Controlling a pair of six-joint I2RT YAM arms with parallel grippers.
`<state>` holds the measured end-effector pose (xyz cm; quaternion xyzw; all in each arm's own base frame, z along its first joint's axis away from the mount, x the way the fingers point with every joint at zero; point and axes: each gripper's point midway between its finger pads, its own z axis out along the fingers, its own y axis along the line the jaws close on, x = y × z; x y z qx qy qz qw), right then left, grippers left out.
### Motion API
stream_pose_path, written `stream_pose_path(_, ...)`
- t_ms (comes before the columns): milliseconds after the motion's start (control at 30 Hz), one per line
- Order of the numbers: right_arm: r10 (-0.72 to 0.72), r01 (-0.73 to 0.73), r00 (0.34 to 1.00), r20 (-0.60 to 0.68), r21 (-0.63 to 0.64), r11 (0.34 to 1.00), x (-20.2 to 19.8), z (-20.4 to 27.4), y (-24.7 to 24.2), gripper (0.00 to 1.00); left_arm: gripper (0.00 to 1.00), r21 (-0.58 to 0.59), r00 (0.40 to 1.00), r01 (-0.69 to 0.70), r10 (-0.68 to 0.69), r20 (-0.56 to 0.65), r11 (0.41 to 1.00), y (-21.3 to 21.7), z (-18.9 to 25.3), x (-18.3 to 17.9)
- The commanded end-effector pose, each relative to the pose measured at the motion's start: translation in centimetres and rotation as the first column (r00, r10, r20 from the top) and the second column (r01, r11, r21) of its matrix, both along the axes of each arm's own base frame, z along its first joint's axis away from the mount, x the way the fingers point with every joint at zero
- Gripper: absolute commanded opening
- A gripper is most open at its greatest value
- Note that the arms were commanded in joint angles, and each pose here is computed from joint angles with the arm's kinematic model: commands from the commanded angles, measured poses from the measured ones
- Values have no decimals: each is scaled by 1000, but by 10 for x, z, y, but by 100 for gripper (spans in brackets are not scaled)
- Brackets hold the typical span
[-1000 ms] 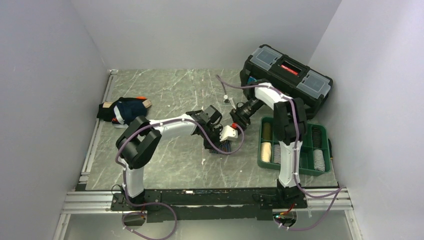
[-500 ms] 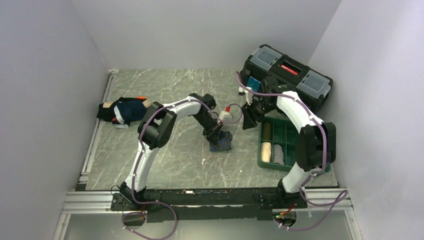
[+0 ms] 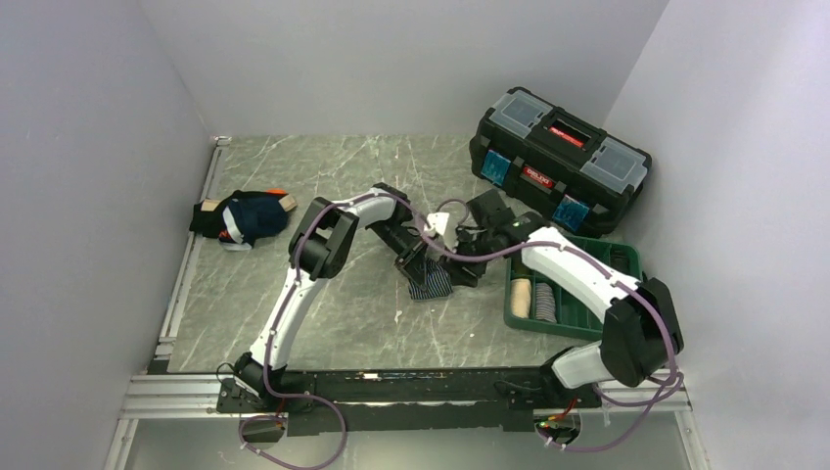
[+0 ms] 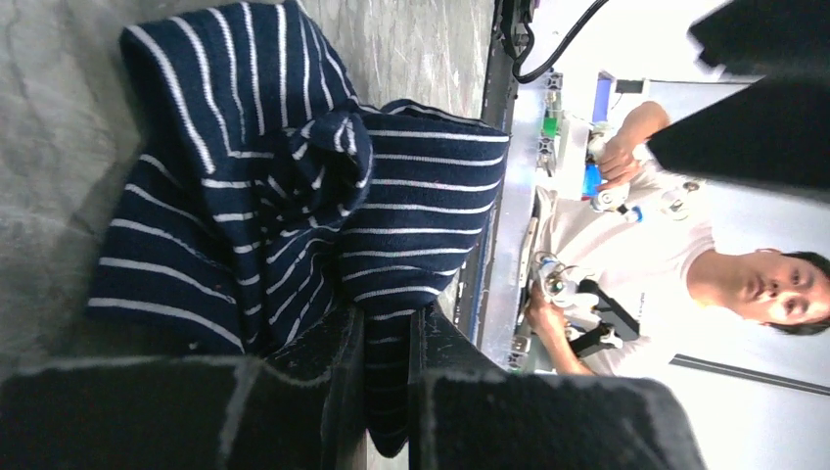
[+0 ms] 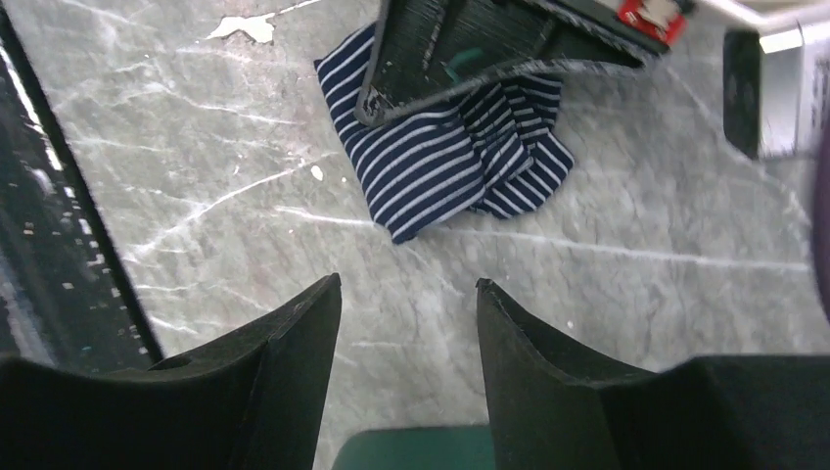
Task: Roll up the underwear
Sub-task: Roll the underwear to the center of the board.
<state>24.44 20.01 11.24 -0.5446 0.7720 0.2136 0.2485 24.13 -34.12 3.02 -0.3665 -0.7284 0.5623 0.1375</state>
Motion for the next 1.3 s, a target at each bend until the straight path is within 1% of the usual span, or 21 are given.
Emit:
stream_pose_path(0,55,-38,975,214,-83,996,22,0,16,56,0,76,998,68,-69,8,995,12,-30,-9)
stream_pose_path(100,125,-92,959,255,-141,986,18,-9,27,58,0,86,997,72,-73,6,994,13,-32,-10)
stream_pose_path(267,225,-166,932,282,-218,962,11,-25,41,60,0,90,997,78,-80,13,993,15,-31,-10)
stream_pose_path(500,314,-248,920,235,-270,930,-7,-54,53,62,0,99,996,83,-84,7,992,18,-32,-12)
stream_pose_path(767,353,-281,916,193,-320,905,-17,-88,55,60,0,95,996,91,-91,-4,991,19,-31,-14)
stream_pose_path(900,359,-289,917,172,-332,898,-19,-100,55,55,0,96,995,97,-97,-9,991,21,-32,-16)
stream_pose_path(1033,368,-308,921,125,-345,887,-25,-114,51,46,0,97,995,104,-103,-17,990,22,-32,-19)
stream_pose_path(1133,374,-327,925,69,-355,876,-34,-125,45,36,0,102,994,107,-106,-14,989,24,-33,-19)
stream_pose_path(1167,374,-332,926,54,-358,873,-37,-127,44,31,2,103,994,108,-107,-10,989,25,-33,-18)
stream_pose_path(1267,377,-351,926,3,-356,866,-46,-132,40,22,6,106,995,101,-102,-3,989,26,-31,-16)
